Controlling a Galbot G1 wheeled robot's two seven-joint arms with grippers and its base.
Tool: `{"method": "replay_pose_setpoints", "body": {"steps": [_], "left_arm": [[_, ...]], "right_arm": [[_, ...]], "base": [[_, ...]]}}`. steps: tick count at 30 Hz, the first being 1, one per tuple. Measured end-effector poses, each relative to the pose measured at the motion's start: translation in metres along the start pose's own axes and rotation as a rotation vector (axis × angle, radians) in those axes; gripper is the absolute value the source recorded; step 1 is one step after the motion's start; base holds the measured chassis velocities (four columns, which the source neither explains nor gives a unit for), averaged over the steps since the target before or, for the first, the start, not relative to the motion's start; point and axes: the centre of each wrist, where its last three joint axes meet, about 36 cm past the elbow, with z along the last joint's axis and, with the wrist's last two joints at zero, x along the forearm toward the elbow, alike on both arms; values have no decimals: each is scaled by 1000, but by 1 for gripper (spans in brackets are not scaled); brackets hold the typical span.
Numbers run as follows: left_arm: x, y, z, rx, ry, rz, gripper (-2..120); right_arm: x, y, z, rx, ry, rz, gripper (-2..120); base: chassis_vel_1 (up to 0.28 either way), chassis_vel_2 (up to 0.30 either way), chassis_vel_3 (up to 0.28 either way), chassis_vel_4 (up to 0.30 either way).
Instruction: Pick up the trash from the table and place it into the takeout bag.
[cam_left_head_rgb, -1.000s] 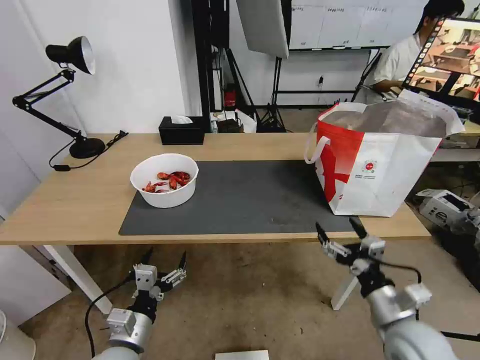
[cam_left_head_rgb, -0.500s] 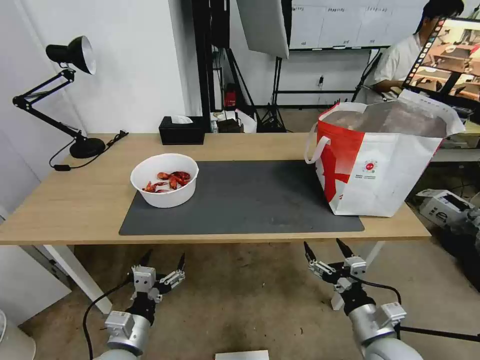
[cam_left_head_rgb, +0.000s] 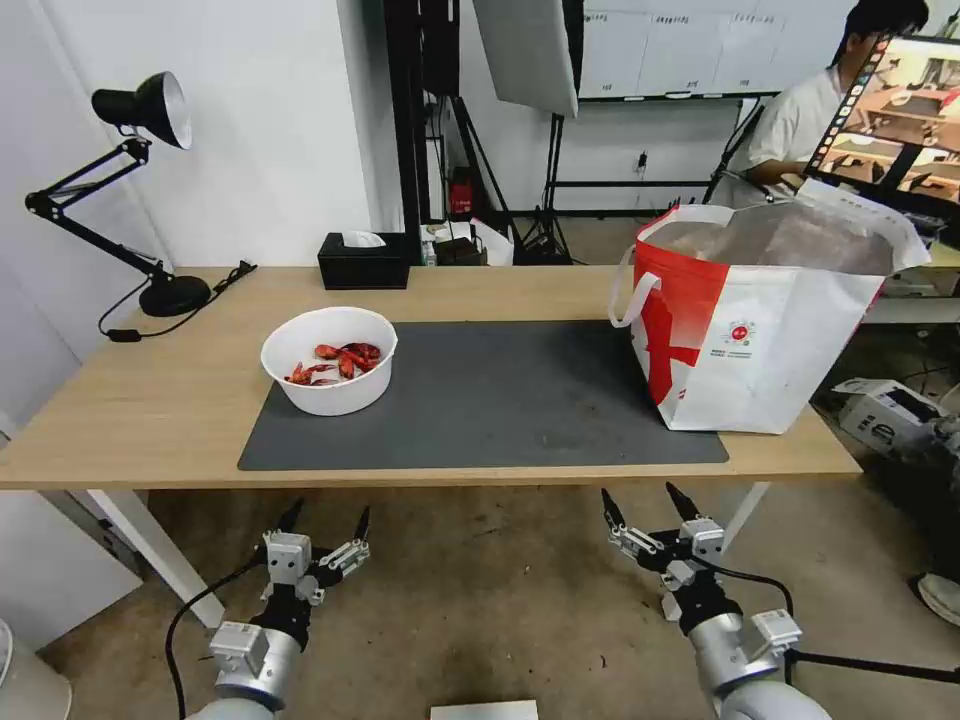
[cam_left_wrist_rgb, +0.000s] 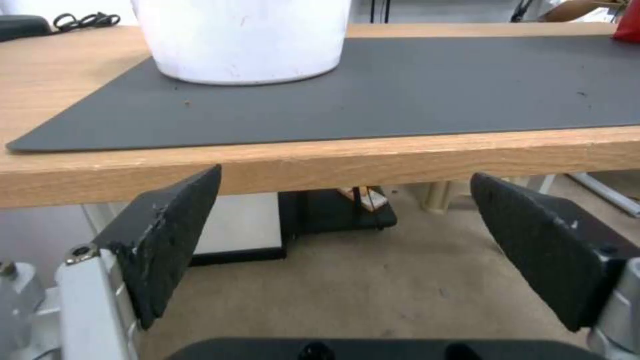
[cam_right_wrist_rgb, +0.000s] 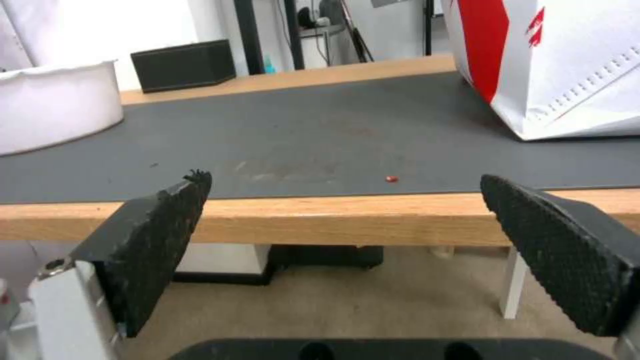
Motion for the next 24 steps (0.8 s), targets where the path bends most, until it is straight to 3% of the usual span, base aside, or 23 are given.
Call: {"method": "replay_pose_setpoints", "body": {"steps": [13,16,17,19,20,22,23,24], "left_arm": [[-4,5,-7,1,-19,-5,100],[-21,21,-31,8,-63,-15,100],[-21,21,-31,8,-63,-15,100],[-38,36,-52,1,-90,-15,100],[-38,36,-52,1,-90,-15,100],[-58,52,-73,-14,-104,-13,100],[-58,52,-73,-14,-104,-13,100],[-71,64,-86,-31,-113,-11,100]], "right_arm": [[0,0,0,0,0,1,100],[0,0,0,0,0,1,100],[0,0,0,0,0,1,100],[0,0,-1,0,0,1,100],[0,0,-1,0,0,1,100],[0,0,-1,0,0,1,100],[0,0,-1,0,0,1,100],[0,0,-1,0,0,1,100]], "base": [[0,0,0,0],[0,0,0,0],[0,0,0,0],[0,0,0,0],[0,0,0,0],[0,0,0,0],[0,0,0,0],[0,0,0,0]]}}
